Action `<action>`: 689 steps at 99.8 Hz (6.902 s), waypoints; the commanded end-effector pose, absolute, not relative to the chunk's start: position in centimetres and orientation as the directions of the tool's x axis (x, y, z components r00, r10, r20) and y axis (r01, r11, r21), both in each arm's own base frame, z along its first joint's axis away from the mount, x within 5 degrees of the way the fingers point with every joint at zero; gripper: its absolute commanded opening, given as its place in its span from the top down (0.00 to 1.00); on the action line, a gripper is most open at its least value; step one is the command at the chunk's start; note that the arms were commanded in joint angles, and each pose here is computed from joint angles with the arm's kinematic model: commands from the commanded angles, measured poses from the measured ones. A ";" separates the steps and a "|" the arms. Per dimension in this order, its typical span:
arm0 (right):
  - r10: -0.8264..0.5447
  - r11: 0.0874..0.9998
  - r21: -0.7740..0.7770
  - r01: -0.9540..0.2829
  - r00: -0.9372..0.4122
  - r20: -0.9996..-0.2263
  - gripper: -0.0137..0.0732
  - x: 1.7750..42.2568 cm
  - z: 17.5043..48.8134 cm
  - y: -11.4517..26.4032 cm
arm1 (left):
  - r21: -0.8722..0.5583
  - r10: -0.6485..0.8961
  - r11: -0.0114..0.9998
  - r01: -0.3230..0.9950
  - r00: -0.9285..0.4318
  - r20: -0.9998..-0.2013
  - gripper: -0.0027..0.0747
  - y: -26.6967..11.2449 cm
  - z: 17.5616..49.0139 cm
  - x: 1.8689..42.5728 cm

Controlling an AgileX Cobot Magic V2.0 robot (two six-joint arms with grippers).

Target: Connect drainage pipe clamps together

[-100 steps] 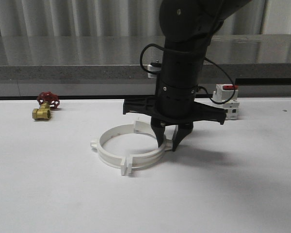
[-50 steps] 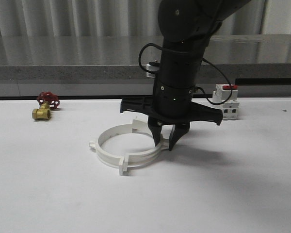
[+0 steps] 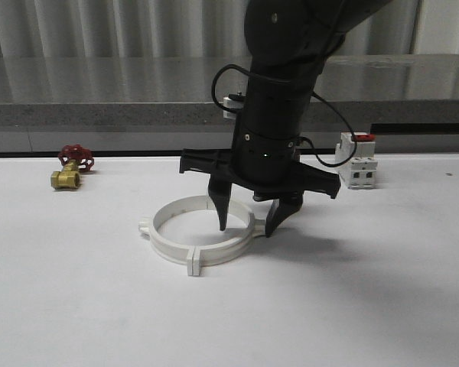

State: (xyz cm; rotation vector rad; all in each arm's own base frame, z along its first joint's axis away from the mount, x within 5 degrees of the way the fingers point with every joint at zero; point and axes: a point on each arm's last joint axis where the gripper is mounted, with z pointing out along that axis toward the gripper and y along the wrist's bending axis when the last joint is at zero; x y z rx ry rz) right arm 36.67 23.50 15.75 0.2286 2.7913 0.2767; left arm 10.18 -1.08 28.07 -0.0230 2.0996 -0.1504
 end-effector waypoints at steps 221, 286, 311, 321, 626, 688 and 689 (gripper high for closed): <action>0.146 0.981 0.056 0.187 -0.516 -0.844 0.92 10.6 31.9 -0.7 | -0.133 -0.099 0.990 0.050 -0.427 -0.899 0.99 -1.1 29.6 10.5; 0.143 0.982 0.061 0.176 -0.500 -0.854 0.92 10.6 31.7 -0.6 | -0.133 -0.099 0.990 0.050 -0.427 -0.899 0.99 -1.1 29.6 10.5; 0.144 0.989 0.141 0.032 -0.279 -0.949 0.92 8.8 29.7 0.1 | -0.133 -0.099 0.990 0.050 -0.427 -0.899 0.99 -1.1 29.6 10.5; 0.144 0.989 0.149 -0.008 -0.220 -0.965 0.92 7.8 28.3 0.2 | -0.133 -0.099 0.990 0.050 -0.427 -0.899 0.99 -1.1 29.6 10.5; 0.093 0.994 0.082 -0.074 0.153 -0.984 0.92 5.3 21.6 0.3 | -0.103 -0.107 0.991 0.080 0.037 -0.994 0.99 -0.5 23.4 6.5; 0.093 0.994 0.082 -0.074 0.153 -0.984 0.92 5.3 21.6 0.3 | -0.089 -0.108 0.991 0.104 0.185 -0.977 0.99 -0.5 21.4 5.3; 0.093 0.994 0.082 -0.074 0.153 -0.984 0.92 5.3 21.6 0.3 | -0.089 -0.108 0.991 0.104 0.185 -0.977 0.99 -0.5 21.4 5.3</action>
